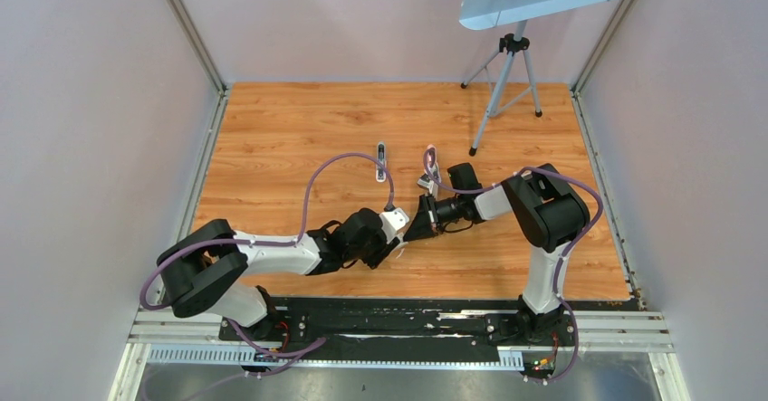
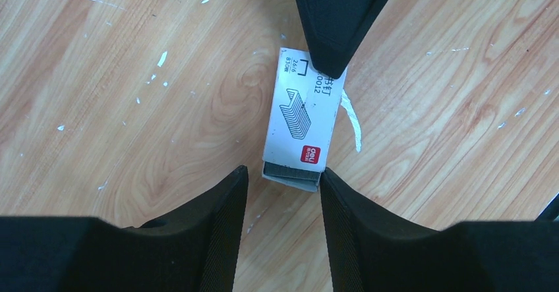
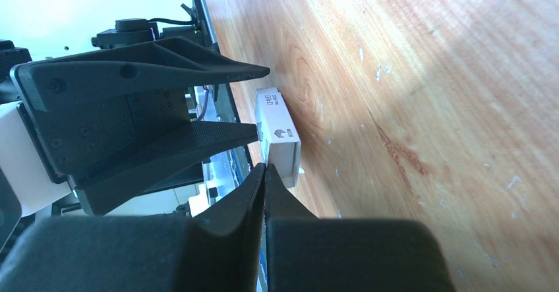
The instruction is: Load the staples into the stapler
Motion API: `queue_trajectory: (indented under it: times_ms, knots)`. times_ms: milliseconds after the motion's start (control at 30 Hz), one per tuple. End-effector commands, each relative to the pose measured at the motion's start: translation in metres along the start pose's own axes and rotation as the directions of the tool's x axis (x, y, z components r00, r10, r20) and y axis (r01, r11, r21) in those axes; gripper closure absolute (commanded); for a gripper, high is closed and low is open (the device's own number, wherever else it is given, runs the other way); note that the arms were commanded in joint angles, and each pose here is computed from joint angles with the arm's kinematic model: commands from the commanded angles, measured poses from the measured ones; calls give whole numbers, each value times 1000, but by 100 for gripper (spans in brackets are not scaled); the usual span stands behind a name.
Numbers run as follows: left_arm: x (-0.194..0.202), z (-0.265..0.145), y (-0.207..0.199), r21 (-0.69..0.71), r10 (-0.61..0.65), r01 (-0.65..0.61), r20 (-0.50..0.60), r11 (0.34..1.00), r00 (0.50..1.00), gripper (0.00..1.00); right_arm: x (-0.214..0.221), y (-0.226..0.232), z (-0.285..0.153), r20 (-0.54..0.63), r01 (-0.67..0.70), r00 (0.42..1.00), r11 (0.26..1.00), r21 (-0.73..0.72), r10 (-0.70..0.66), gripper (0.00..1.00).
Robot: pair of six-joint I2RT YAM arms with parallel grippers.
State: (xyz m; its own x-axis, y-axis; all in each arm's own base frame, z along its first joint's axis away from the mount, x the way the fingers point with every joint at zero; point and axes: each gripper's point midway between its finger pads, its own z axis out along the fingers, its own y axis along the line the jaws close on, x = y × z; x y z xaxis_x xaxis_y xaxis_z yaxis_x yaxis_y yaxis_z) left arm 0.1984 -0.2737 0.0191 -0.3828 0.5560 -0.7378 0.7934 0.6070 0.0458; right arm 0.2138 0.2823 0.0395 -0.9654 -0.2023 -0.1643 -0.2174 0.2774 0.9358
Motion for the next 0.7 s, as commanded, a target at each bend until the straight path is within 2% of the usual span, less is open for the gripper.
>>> queue_trajectory:
  times_ms: [0, 367, 667]
  knots:
    - [7, 4, 0, 9, 5, -5, -15, 1000, 1000, 54, 2, 1, -4, -2, 20, 1000, 1000, -17, -20, 96]
    - [9, 1, 0, -2, -17, 17, -33, 1000, 999, 64, -3, 2, -8, 14, 24, 1000, 1000, -16, -23, 96]
    - [12, 0, 2, -13, -23, 22, -43, 1000, 999, 66, -8, -1, -15, 44, 13, 999, 1000, -9, -13, 97]
